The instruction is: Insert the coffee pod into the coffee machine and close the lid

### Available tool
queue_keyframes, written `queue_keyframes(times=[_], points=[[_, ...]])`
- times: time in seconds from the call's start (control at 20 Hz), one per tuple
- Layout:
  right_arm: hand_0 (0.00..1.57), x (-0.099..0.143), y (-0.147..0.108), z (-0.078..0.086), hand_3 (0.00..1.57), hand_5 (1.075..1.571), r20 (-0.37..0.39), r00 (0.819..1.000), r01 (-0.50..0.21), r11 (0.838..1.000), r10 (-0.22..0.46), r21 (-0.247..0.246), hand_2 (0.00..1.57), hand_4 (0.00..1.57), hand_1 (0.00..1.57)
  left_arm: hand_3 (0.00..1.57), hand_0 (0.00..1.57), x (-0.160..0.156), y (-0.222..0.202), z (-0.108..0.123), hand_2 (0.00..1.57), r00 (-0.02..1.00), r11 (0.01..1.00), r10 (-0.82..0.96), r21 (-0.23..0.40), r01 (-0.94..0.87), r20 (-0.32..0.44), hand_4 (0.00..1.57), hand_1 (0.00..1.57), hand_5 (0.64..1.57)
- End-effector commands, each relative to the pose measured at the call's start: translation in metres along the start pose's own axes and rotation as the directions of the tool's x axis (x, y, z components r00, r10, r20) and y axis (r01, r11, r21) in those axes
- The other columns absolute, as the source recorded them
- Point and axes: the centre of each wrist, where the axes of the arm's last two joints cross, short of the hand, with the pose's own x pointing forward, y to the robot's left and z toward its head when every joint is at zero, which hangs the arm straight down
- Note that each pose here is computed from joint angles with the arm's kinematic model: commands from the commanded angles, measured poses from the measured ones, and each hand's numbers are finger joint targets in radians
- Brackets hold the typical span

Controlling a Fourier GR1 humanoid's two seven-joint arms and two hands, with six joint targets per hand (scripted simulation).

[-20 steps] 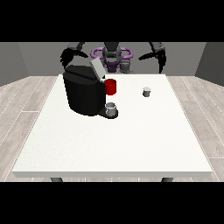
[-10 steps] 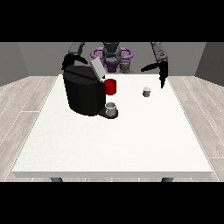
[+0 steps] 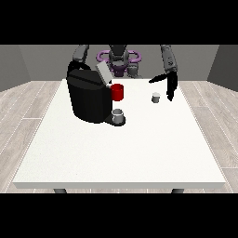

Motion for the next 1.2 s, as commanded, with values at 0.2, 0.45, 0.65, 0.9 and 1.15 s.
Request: queue_keyframes(times=[0.2,0.45,0.65,0.9,1.15], points=[[0.00,-0.015,-0.012,-0.008,0.00,1.571,-0.044,0.999,-0.026,0.999,0.024,-0.030,0.00,0.39,0.00,0.30,0.45,-0.014,-0.003,-0.009,0.61,0.995,0.995,-0.094,-0.027,0.093,-0.039,0.00,0.45,1.571],[0.00,-0.005,0.010,-0.009,0.00,1.571,-0.021,1.000,0.022,1.000,-0.022,0.001,0.00,0.43,0.00,0.48,0.62,-0.026,0.002,-0.010,0.74,0.981,0.984,-0.178,-0.009,0.178,-0.074,0.00,0.62,1.571],[0.00,0.007,-0.003,-0.017,0.00,1.571,-0.014,1.000,-0.017,0.999,0.018,0.036,0.00,0.48,0.00,0.47,0.60,-0.027,0.012,-0.013,0.72,0.962,0.967,-0.256,-0.018,0.255,-0.097,0.00,0.60,1.571],[0.00,0.023,0.014,-0.023,0.00,1.571,-0.001,1.000,0.003,0.999,-0.003,0.032,0.00,0.49,0.00,0.53,0.65,-0.030,-0.006,-0.017,0.79,0.933,0.933,-0.358,0.013,0.359,-0.045,0.00,0.65,1.571],[0.00,0.013,0.008,-0.016,0.00,1.571,-0.061,0.998,0.004,1.000,-0.002,0.027,0.00,0.49,0.00,0.65,0.69,-0.020,-0.031,-0.029,0.85,0.930,0.930,-0.362,0.046,0.365,-0.069,0.29,0.69,1.571]])
